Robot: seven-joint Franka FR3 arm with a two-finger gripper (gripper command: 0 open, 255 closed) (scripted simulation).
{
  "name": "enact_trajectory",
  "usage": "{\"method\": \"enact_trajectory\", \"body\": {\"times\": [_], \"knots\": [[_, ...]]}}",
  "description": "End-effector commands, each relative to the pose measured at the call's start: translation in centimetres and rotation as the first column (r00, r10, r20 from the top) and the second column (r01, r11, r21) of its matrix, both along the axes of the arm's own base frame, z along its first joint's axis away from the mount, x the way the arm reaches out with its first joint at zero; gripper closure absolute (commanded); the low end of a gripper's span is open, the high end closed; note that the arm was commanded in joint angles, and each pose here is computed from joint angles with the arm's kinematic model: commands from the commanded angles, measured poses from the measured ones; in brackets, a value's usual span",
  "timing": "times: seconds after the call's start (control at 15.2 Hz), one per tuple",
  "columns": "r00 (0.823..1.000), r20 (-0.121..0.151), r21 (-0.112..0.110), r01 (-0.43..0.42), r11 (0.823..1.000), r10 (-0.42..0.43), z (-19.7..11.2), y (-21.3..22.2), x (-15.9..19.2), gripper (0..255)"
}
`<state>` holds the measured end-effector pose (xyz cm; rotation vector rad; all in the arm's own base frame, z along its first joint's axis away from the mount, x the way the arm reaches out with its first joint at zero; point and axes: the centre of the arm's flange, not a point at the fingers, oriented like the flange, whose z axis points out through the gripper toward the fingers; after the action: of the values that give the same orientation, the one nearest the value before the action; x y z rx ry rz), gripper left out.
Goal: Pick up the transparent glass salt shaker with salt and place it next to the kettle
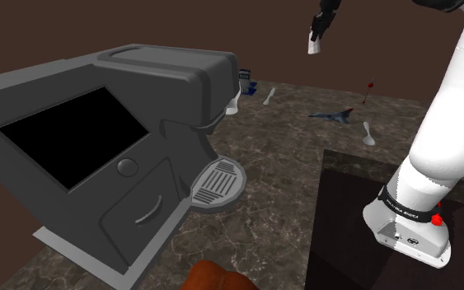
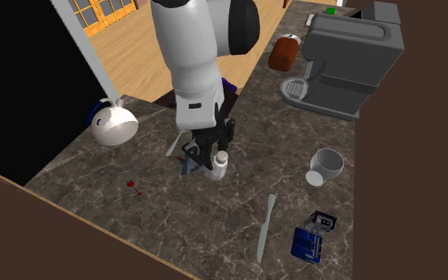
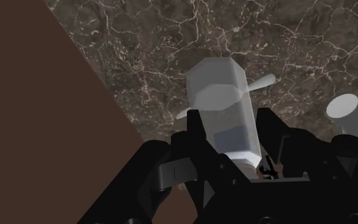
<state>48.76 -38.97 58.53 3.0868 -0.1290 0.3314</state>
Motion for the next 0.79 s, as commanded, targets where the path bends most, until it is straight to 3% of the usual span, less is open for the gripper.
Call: {"method": "enact_trajectory", "body": {"times": [0.0, 0.73], "knots": [[1.0, 0.0, 0.0, 0.0, 1.0, 0.0, 0.2, 0.3, -2.0, 255], [1.0, 0.0, 0.0, 0.0, 1.0, 0.0, 0.2, 2.7, -16.3, 255]]}}
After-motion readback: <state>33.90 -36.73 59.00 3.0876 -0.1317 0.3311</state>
